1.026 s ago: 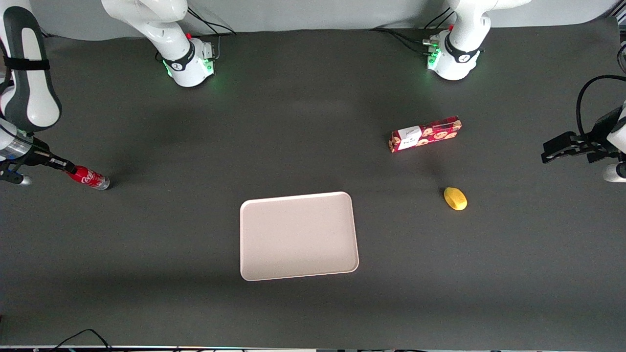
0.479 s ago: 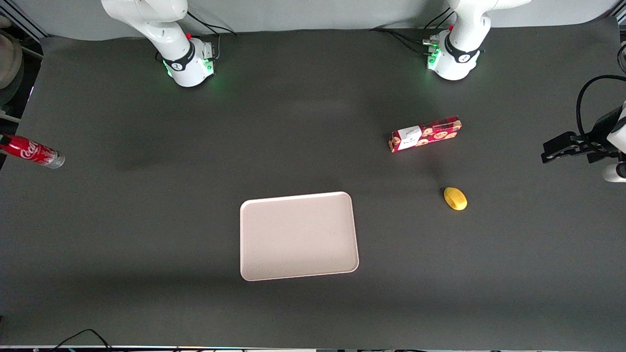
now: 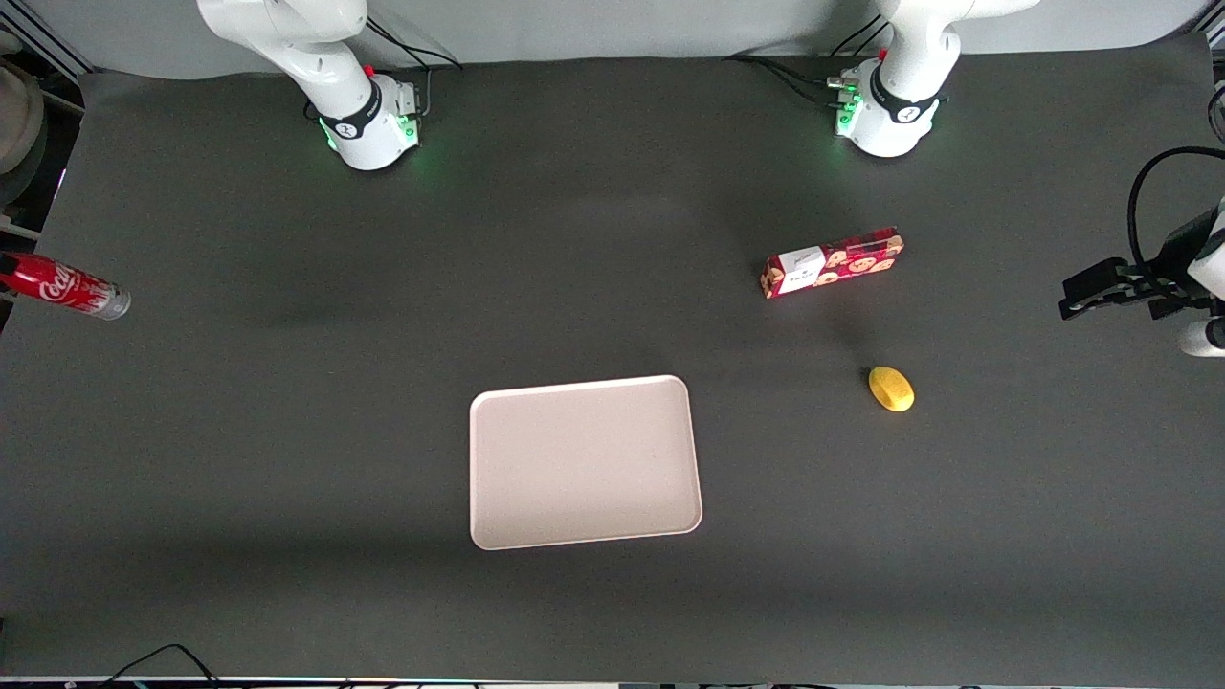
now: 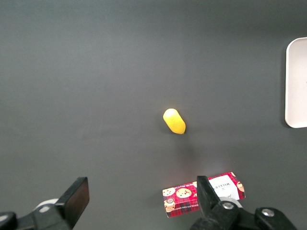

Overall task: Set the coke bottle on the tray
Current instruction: 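Carry the bottle with the right gripper over the white tray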

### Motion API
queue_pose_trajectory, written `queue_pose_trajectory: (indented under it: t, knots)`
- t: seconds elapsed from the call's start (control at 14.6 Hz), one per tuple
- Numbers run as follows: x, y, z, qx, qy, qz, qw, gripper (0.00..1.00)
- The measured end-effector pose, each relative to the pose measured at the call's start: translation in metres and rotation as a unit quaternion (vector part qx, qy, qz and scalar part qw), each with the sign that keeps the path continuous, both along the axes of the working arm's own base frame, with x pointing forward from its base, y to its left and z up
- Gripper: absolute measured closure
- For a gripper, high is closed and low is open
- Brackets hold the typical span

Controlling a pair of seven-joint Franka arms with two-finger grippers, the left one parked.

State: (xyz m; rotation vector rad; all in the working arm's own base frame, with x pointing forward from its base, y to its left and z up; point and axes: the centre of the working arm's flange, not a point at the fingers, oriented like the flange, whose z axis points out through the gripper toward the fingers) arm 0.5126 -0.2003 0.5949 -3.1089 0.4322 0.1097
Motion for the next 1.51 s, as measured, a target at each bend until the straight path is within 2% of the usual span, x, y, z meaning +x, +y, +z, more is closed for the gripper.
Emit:
queue_pose_trajectory:
  t: [0.27,0.68,0.89,1.23,1.51]
  knots:
    - [0.039,0.118,-0.010,0.026,0.000,-0.026,0.9993,0.67]
    - [0.082,0.264,-0.051,0.042,-0.023,-0.090,0.9948,0.67]
    - [0.097,0.312,-0.086,0.051,-0.021,-0.106,0.9928,0.67]
    - [0.106,0.386,-0.125,0.062,-0.030,-0.142,0.9875,0.67]
    - [0.110,0.424,-0.160,0.051,-0.038,-0.178,0.9819,0.67]
